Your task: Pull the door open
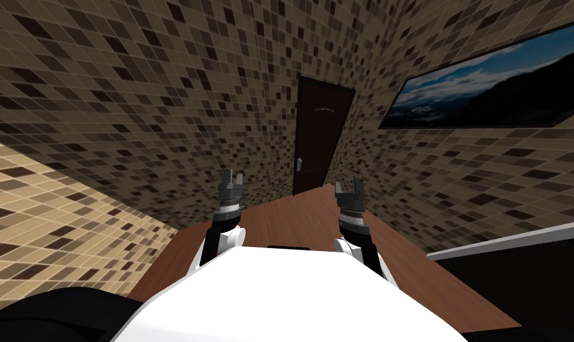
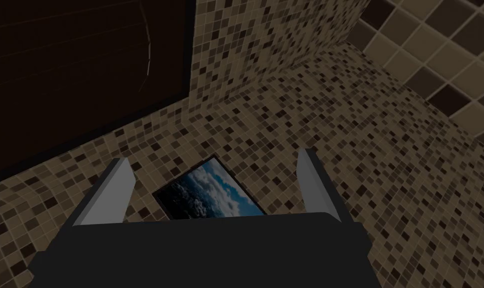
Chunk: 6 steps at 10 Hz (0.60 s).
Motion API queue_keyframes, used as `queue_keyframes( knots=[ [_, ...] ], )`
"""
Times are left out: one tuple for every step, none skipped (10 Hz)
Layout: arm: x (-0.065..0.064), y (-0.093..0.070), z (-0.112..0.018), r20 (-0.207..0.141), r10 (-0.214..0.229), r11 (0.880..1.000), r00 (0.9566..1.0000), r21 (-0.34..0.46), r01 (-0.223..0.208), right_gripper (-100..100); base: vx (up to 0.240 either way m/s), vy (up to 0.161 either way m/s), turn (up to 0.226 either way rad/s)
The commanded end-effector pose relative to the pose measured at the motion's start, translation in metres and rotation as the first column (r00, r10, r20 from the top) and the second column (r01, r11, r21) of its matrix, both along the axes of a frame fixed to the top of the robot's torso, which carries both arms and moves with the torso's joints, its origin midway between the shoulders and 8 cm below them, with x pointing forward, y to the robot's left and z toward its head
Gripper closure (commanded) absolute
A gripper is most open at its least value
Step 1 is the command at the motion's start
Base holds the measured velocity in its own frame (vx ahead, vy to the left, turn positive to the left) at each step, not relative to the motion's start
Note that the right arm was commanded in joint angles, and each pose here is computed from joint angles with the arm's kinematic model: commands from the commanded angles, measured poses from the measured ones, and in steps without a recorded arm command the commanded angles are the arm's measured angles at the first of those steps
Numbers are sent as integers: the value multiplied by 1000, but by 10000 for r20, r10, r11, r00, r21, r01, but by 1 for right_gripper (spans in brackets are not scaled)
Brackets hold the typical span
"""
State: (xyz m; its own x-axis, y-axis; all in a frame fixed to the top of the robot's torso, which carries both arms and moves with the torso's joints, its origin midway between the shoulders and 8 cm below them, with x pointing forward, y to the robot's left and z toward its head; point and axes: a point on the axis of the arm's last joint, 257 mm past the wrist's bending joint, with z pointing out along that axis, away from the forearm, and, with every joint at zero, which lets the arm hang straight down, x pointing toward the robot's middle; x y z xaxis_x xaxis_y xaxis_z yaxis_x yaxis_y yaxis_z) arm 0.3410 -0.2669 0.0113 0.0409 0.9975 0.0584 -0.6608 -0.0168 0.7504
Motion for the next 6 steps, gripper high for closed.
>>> queue_keyframes(
  knots=[
    [8, 4, -11, -259, -169, 9984, 9995, -538, 155, -100, 95, -21, 27],
    [11, 5, -15, -352, -237, 9970, 9991, -744, 211, -100, 184, -27, 43],
    [17, 8, -23, -534, -385, 9927, 9978, -1164, 321, -100, 213, -35, 31],
    [21, 9, -29, -653, -492, 9885, 9966, -1461, 392, -100, 192, -27, 32],
    [25, 11, -36, -786, -622, 9824, 9950, -1807, 471, -100, 161, -2, 31],
    [30, 13, -44, -918, -763, 9745, 9928, -2178, 548, -100, 167, -18, 30]
  ],
)
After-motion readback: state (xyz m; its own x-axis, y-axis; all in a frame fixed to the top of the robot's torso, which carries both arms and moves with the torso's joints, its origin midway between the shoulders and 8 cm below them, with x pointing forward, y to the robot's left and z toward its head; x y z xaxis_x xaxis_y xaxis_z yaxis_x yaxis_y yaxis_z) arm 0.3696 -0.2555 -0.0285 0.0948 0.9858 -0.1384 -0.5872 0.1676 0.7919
